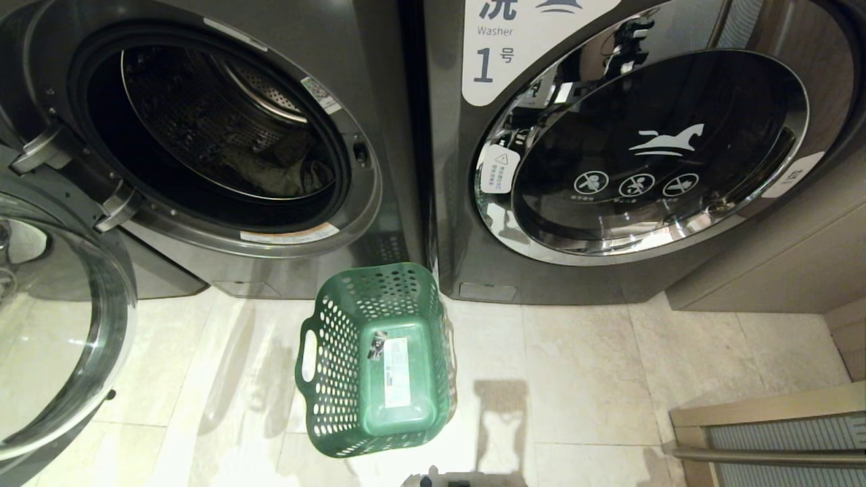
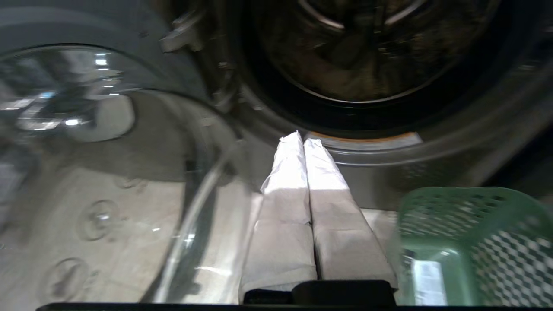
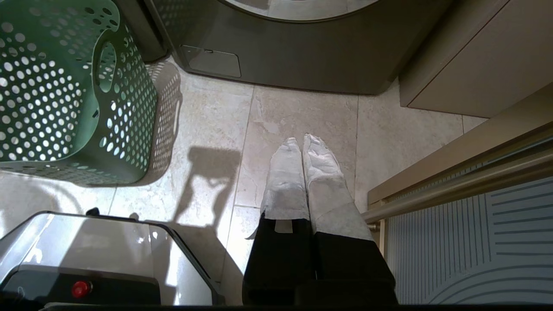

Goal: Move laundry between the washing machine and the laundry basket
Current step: Pick a cloth and place it into the basket

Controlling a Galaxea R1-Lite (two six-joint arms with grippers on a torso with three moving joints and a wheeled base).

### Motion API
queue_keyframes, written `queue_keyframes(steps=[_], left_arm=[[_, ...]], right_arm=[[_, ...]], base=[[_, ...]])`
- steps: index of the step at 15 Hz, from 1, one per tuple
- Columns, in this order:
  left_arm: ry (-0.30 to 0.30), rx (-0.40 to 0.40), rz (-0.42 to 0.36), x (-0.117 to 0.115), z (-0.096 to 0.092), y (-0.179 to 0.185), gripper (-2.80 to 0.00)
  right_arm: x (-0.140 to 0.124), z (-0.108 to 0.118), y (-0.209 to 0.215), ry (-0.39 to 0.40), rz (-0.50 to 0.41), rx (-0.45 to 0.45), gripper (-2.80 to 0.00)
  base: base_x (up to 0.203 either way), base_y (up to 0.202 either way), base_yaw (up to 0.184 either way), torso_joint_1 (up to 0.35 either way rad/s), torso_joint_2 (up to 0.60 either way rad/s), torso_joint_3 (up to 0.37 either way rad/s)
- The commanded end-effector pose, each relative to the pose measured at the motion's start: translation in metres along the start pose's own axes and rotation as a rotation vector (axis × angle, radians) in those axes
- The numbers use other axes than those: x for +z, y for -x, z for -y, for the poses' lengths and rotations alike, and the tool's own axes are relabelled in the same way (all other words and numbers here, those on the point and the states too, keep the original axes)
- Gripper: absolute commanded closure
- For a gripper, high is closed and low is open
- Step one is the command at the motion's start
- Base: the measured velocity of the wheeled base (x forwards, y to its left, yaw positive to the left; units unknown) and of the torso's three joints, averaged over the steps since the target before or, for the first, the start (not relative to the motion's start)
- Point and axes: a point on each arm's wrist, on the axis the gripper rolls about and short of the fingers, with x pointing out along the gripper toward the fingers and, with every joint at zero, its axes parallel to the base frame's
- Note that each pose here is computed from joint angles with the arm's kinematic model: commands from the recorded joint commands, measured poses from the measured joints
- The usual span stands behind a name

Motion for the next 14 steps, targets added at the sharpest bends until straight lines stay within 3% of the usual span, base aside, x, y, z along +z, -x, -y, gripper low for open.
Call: queue_keyframes(steps=[1, 5, 8, 12, 14], left_arm=[[0.016, -0.111, 0.033, 0.001, 0.019, 0.012, 0.0], [0.078, -0.265, -0.084, -0.046, 0.046, 0.069, 0.0], [0.105, -0.353, -0.158, -0.067, 0.055, 0.11, 0.0], [0.117, -0.374, -0.307, -0.097, 0.055, 0.154, 0.0], [0.074, -0.288, -0.365, -0.108, 0.051, 0.162, 0.0]], right_arm=[[0.0, 0.0, 0.0, 0.001, -0.001, 0.001, 0.0], [0.0, 0.0, 0.0, 0.001, -0.001, 0.001, 0.0], [0.0, 0.0, 0.0, -0.001, -0.001, 0.001, 0.0], [0.0, 0.0, 0.0, -0.001, -0.001, 0.001, 0.0], [0.0, 0.0, 0.0, 0.0, -0.001, 0.001, 0.0]], base=[[0.0, 0.0, 0.0, 0.0, 0.0, 0.0], [0.0, 0.0, 0.0, 0.0, 0.0, 0.0], [0.0, 0.0, 0.0, 0.0, 0.0, 0.0], [0.0, 0.0, 0.0, 0.0, 0.0, 0.0], [0.0, 0.0, 0.0, 0.0, 0.0, 0.0]])
